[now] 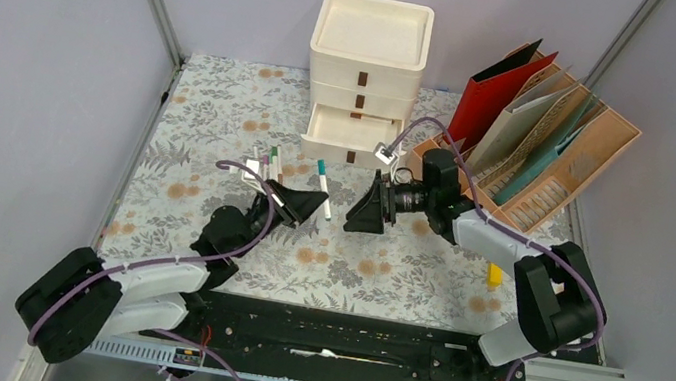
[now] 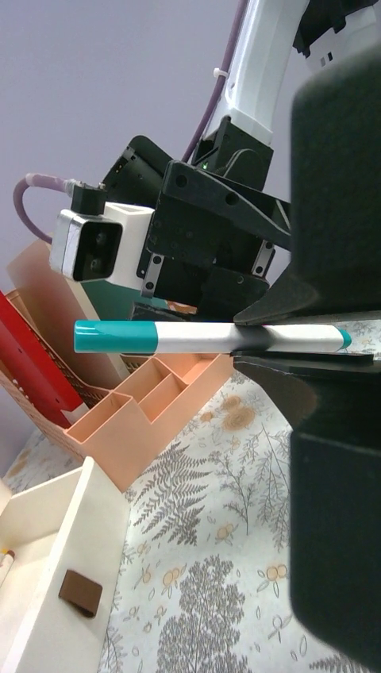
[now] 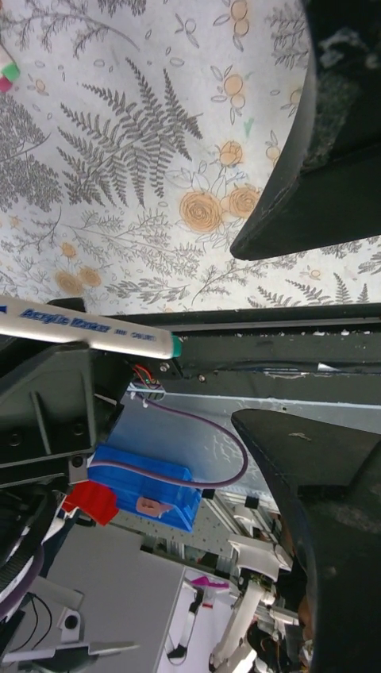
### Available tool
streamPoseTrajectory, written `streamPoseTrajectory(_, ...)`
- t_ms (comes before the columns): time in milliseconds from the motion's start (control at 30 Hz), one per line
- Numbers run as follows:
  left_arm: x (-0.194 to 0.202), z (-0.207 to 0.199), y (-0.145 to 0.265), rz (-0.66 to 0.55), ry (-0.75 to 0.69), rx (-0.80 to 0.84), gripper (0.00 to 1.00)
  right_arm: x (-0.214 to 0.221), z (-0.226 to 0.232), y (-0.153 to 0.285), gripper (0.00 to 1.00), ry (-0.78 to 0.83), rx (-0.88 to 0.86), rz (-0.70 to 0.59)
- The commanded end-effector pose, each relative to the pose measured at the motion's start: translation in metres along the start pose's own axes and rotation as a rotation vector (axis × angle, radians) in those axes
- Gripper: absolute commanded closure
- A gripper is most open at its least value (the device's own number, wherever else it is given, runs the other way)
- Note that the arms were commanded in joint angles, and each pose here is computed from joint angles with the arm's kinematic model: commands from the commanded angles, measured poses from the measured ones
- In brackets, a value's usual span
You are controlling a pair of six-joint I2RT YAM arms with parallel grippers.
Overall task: Organize the desk
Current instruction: Pick up the stationery from the center of the board, then place the stationery in the drawer.
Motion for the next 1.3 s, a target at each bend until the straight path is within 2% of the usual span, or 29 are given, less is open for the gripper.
streamPoseTrajectory(0,-0.015,-0.026,-0.019,-0.146,-0.001,0.053,1.00,-0.005,0.006,-0.010,0.25,0.003,-0.048,-0.012)
streamPoseTrajectory(533,0.011,-0.046,-0.041,-0.101,0.005,0.100,1.00,-0.006,0.008,-0.014,0.37,-0.032,-0.051,-0.019)
streamPoseTrajectory(767,0.013,-0.047,-0.041,-0.095,-0.005,0.103,1.00,-0.007,0.007,-0.015,0.65,-0.035,-0.054,-0.015)
streamPoseTrajectory(833,0.013,-0.046,-0.040,-0.093,-0.007,0.104,1.00,-0.008,0.007,-0.015,0.77,-0.034,-0.053,-0.017)
streamPoseTrajectory(933,0.013,-0.045,-0.039,-0.092,-0.012,0.098,1.00,-0.008,0.007,-0.015,1.00,-0.025,-0.052,-0.017)
streamPoseTrajectory(967,0.013,-0.045,-0.039,-0.092,-0.016,0.098,0.95,-0.008,0.006,-0.015,1.00,-0.019,-0.048,-0.021)
streamPoseTrajectory(1100,0.011,-0.046,-0.037,-0.081,-0.049,0.078,0.61,-0.007,0.006,-0.015,1.00,-0.005,-0.034,-0.016)
streamPoseTrajectory(1267,0.004,-0.038,-0.026,-0.067,-0.191,-0.006,0.24,-0.008,0.002,-0.012,1.00,0.039,0.028,0.010)
Point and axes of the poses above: each gripper's point midway between its finger pads, its own y axis back along the fingers, its own z axis along the line the jaws close on, x = y × z, the point moved 10 cm from there along y, back along the fingers, and after that the axes turned 8 degrees about -y, right-handed, at the moved point
